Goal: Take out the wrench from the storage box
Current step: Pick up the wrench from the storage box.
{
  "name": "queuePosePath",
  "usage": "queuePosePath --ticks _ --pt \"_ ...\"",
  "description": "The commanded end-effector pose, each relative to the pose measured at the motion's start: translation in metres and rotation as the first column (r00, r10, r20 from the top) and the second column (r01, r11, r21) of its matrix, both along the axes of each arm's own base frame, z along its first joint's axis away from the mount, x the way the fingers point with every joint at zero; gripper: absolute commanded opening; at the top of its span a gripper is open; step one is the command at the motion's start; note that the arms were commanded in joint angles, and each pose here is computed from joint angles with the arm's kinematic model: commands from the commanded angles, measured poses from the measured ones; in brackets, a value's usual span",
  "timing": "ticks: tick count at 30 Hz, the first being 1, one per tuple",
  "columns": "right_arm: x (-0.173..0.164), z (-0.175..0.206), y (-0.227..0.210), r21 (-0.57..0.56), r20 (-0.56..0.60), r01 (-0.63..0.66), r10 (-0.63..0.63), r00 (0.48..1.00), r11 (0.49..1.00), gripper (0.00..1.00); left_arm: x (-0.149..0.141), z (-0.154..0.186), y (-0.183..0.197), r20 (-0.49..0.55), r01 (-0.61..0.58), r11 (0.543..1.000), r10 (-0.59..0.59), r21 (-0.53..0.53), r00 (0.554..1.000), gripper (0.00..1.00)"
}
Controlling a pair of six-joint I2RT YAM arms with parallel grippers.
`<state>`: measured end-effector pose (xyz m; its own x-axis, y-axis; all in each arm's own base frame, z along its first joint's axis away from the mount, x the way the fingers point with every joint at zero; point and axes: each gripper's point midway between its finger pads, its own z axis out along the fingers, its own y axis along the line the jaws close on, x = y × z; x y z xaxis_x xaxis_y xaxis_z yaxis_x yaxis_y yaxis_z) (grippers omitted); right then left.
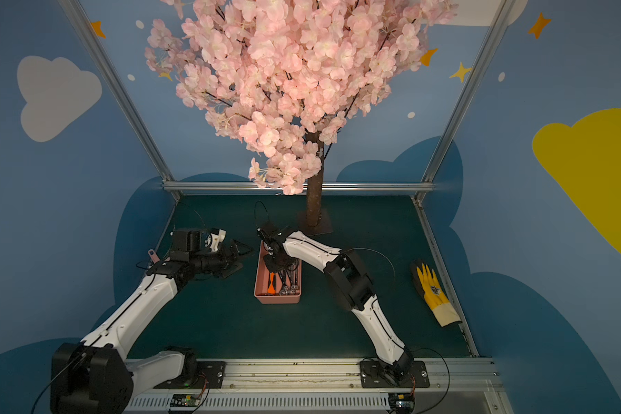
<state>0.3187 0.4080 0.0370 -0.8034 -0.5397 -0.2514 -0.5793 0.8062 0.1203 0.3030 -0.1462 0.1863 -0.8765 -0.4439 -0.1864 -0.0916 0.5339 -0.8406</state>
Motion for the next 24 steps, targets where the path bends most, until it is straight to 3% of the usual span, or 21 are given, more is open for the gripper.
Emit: queuePosePath --ticks 1,5,15,24 --pt "-0.007 -0.025 -0.013 -0.11 -0.011 -0.007 0.006 1.0 0.994 0.29 0.002 0.009 -0.004 0.031 0.022 1.0 -0.021 -0.008 0.999 1.0" --pt "-0.005 -0.024 -0.017 -0.137 0.014 0.007 -0.005 1.0 0.991 0.27 0.0 0.006 -0.003 0.027 0.026 1.0 -0.026 0.0 0.999 1.0" --pt "0.002 -0.012 -0.02 -0.169 0.073 0.016 -0.003 0.997 0.986 0.09 0.003 0.006 -0.004 0.032 0.036 0.999 -0.036 0.003 0.999 1.0" --pt "0.005 0.016 -0.015 -0.132 0.105 0.011 0.003 0.995 0.991 0.09 0.004 0.007 -0.004 0.037 0.039 0.999 -0.039 0.007 0.999 1.0"
